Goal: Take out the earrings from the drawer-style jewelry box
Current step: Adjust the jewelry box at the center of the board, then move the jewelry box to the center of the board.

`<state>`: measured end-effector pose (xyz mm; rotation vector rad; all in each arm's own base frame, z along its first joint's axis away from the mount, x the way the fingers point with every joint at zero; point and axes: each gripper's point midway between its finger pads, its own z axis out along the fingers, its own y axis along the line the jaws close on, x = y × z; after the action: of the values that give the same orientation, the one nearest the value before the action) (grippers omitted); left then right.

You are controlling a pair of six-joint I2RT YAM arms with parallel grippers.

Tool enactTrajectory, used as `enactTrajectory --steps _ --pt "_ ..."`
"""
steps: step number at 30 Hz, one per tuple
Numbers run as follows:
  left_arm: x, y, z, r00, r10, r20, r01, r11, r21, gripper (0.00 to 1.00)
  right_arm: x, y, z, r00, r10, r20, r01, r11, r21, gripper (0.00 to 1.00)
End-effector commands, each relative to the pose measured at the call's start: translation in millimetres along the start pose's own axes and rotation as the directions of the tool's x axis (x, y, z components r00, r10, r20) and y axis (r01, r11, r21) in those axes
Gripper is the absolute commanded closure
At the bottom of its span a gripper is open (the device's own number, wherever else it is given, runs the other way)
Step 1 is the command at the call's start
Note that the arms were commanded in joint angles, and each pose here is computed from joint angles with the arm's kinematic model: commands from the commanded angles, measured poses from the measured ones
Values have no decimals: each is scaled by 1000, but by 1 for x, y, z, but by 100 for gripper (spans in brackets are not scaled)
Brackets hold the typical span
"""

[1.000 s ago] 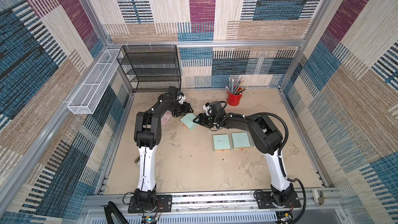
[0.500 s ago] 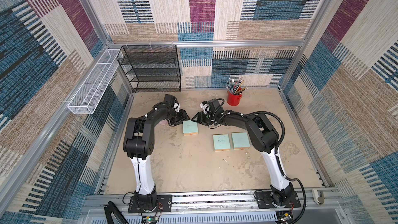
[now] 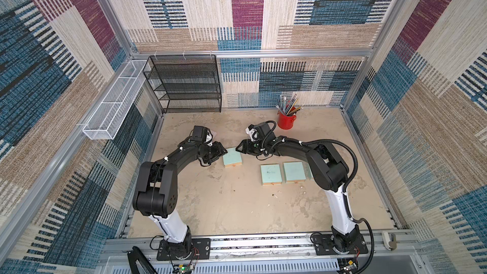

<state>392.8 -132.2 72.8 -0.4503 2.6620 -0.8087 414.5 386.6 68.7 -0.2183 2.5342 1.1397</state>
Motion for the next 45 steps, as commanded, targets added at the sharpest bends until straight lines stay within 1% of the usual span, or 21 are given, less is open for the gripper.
enactTrajectory --steps 1,9,14,20,23,29,33,37,40,42,45 --pt "-4 -4 7 1000 -23 9 23 999 37 42 2 7 3 1000 -24 -5 23 999 -25 40" --pt "-8 -11 22 999 -47 -10 48 994 97 44 8 19 20 998 -44 -51 40 997 -73 43" --pt "2 -11 22 998 -56 -31 59 993 106 45 14 31 25 995 -78 -65 72 993 -88 44" --pt "35 0 11 995 -75 -60 80 992 98 45 32 49 28 989 -114 -99 104 989 -100 46" --pt "51 5 2 995 -85 -56 91 991 102 46 47 59 27 986 -124 -113 112 988 -105 46" --pt "86 19 -24 995 -88 -46 91 992 86 46 88 75 20 982 -126 -139 110 987 -118 47" --pt "116 33 -37 993 -101 -60 105 991 77 46 118 83 15 982 -111 -153 92 988 -126 47" --pt "140 47 -47 991 -121 -56 124 990 63 45 139 90 14 983 -99 -155 80 989 -125 47" --pt "144 54 -56 989 -144 -24 145 989 41 44 137 89 11 990 -75 -121 62 992 -110 48" --pt "144 54 -61 989 -150 -10 150 988 31 43 129 89 9 994 -71 -89 64 995 -81 47" --pt "147 61 -67 987 -160 -3 160 987 -14 39 113 92 5 996 -85 -36 83 995 -51 44"
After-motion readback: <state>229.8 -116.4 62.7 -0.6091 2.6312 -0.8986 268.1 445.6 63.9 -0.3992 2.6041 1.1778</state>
